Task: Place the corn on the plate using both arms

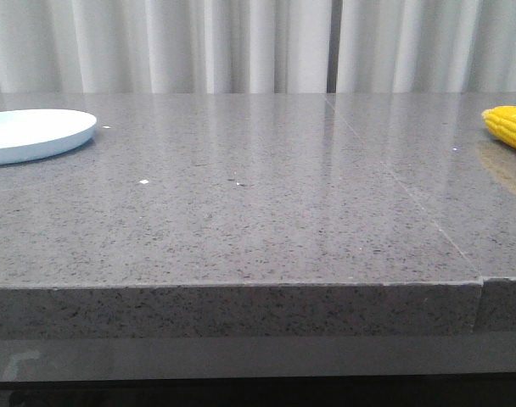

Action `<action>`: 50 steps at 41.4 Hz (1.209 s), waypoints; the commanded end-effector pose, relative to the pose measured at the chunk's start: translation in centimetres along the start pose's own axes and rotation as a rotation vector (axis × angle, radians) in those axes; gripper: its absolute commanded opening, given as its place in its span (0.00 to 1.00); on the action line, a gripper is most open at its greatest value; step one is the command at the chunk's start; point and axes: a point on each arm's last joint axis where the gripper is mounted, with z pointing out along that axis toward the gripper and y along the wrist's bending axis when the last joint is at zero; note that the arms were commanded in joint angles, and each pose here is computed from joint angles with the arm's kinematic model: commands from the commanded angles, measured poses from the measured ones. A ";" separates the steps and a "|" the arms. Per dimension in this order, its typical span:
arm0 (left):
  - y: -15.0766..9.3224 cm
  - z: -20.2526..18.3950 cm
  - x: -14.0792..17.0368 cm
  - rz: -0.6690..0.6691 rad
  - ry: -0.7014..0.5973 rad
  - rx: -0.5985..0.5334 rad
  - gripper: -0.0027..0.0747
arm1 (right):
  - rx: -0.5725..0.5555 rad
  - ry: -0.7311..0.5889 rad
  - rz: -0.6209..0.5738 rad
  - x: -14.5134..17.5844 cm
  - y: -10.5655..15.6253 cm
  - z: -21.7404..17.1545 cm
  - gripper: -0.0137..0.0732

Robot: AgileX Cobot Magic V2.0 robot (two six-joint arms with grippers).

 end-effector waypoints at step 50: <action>0.7 -2.5 -17.1 -0.020 -0.196 -0.005 0.01 | -0.004 0.073 -0.044 -15.8 1.8 0.4 0.08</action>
